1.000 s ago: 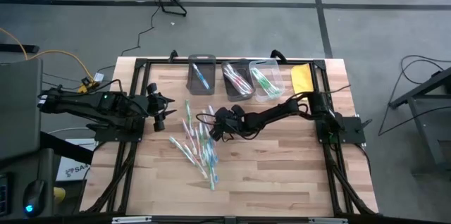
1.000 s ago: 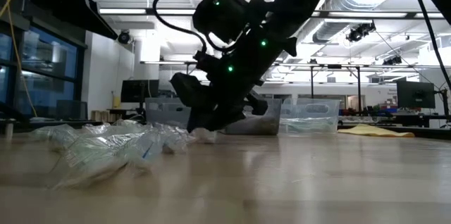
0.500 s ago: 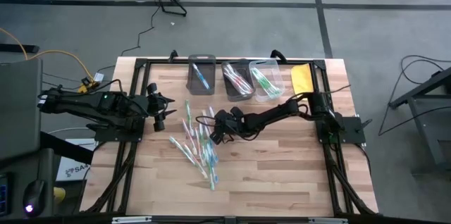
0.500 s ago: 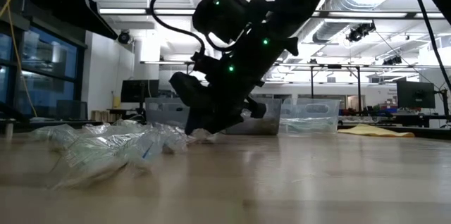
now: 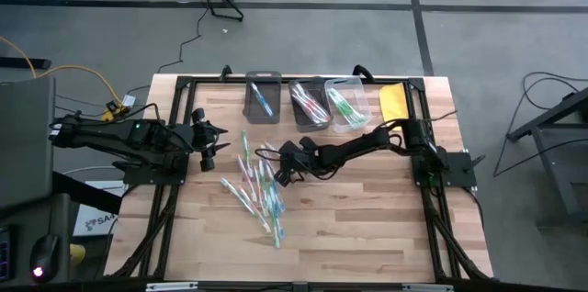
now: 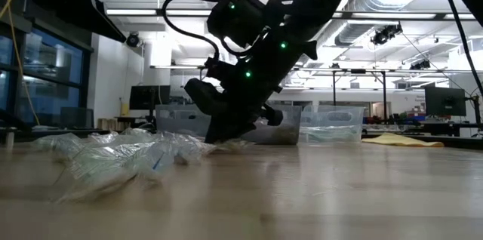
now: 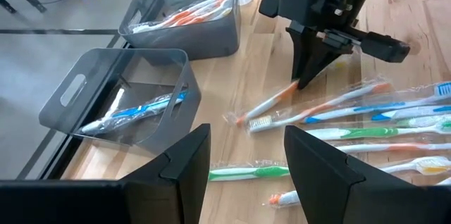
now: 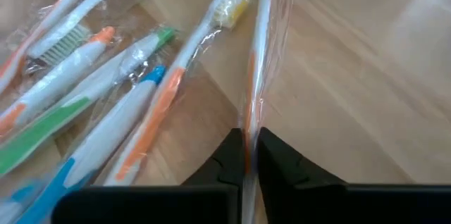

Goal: Pick & Place Toothbrushes
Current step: Put the orange toothbrush into the right black bin

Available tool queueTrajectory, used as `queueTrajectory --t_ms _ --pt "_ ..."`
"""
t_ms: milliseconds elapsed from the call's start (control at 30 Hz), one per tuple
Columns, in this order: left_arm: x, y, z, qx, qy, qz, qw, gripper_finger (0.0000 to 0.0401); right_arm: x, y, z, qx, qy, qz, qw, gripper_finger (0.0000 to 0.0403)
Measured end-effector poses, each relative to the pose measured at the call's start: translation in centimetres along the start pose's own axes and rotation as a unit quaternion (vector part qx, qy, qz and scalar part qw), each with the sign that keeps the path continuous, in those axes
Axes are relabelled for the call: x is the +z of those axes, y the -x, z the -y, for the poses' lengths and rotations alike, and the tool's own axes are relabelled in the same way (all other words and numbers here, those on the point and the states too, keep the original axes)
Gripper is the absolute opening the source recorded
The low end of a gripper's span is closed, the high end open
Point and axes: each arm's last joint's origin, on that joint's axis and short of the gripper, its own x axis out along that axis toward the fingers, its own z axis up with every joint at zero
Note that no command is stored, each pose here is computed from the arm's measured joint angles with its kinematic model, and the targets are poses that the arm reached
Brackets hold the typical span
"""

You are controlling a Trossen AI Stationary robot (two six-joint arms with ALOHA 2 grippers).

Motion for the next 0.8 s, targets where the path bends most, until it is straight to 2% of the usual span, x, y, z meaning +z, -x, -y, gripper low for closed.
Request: queueTrajectory --t_ms 200,333,467,667,800 --pt "0.0 0.0 0.0 0.0 0.0 0.0 1.0 0.0175 0.4 0.9 0.0 0.011 0.004 -0.013 1.0 0.0019" --pt "0.0 0.0 0.0 0.0 0.0 0.0 1.0 0.0175 1.6 3.2 0.0 0.01 0.018 -0.012 1.0 0.0012" --pt "0.0 0.0 0.0 0.0 0.0 0.0 1.0 0.0175 3.1 5.8 0.5 -0.016 0.029 0.0 0.999 0.0013" --pt "0.0 0.0 0.0 0.0 0.001 0.001 1.0 0.0175 6.3 9.9 3.3 -0.091 0.057 0.034 0.994 0.0013" --pt "0.0 0.0 0.0 -0.001 0.0 0.0 1.0 0.0175 8.4 10.7 6.2 -0.112 0.069 0.037 0.991 0.0013"
